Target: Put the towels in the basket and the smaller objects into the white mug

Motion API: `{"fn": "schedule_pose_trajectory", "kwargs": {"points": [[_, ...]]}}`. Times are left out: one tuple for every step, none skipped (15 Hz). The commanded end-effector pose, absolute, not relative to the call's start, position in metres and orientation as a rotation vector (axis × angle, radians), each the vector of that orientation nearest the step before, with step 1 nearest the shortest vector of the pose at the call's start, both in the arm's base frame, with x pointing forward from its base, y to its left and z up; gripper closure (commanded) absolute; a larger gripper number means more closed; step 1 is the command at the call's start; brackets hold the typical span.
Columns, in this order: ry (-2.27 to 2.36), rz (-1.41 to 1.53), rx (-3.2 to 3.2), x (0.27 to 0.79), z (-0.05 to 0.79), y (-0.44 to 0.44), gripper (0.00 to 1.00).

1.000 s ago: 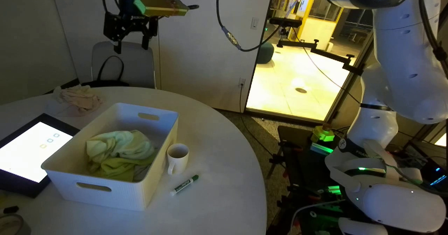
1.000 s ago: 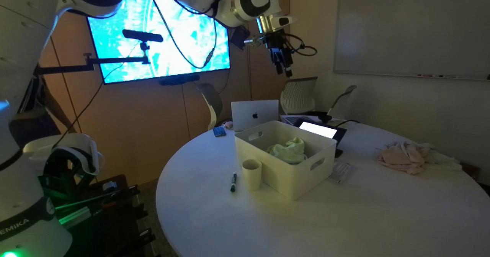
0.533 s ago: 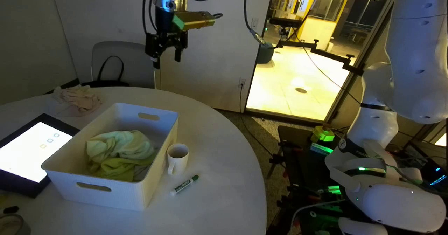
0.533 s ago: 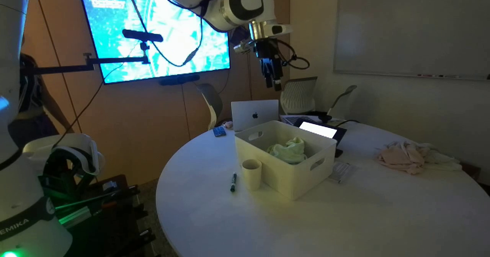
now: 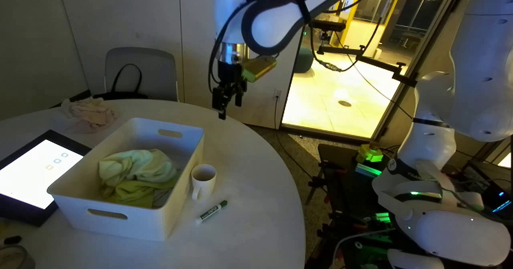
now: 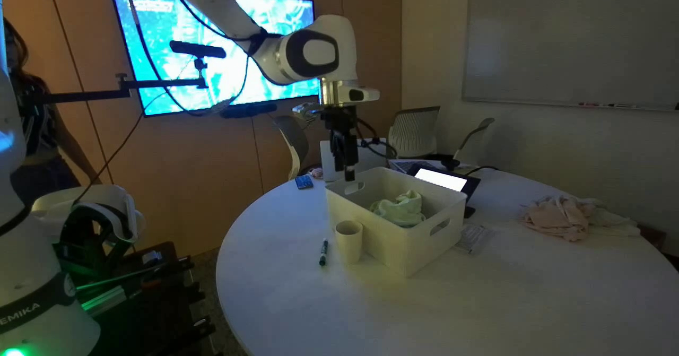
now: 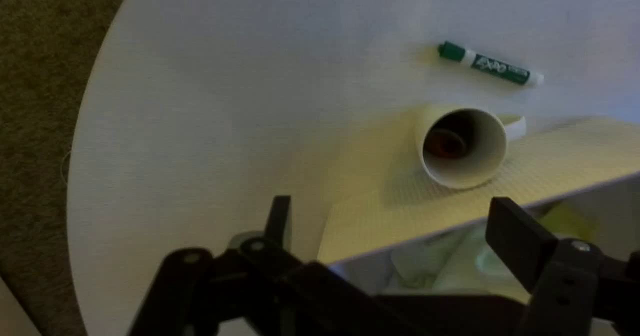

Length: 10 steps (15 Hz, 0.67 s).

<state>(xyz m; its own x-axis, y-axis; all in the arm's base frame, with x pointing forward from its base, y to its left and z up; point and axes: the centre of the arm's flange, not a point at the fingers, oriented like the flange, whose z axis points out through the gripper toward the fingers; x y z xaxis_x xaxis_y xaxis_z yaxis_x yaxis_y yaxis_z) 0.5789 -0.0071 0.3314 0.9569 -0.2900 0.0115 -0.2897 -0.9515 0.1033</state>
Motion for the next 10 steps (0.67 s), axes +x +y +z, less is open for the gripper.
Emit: {"fn": "schedule_pose_trajectory", "kwargs": {"points": [[-0.365,-0.013,3.018,0.524,0.293,-0.007,0.0],[-0.346,-0.021,3.026,0.516,0.28,-0.007,0.0],[-0.329,-0.02,3.033,0.509,0.268,-0.007,0.0],[-0.312,-0.027,3.038,0.503,0.256,-0.006,0.0],[-0.285,-0.034,3.052,0.497,0.245,-0.004,0.0],[-0.279,-0.026,3.051,0.493,0.235,-0.002,0.0],[-0.259,-0.022,3.061,0.489,0.226,0.002,0.0],[-0.239,-0.015,3.068,0.486,0.218,0.006,0.0],[-0.215,-0.007,3.077,0.484,0.211,0.011,0.0],[-0.185,-0.002,3.084,0.482,0.204,0.017,0.0]]}}
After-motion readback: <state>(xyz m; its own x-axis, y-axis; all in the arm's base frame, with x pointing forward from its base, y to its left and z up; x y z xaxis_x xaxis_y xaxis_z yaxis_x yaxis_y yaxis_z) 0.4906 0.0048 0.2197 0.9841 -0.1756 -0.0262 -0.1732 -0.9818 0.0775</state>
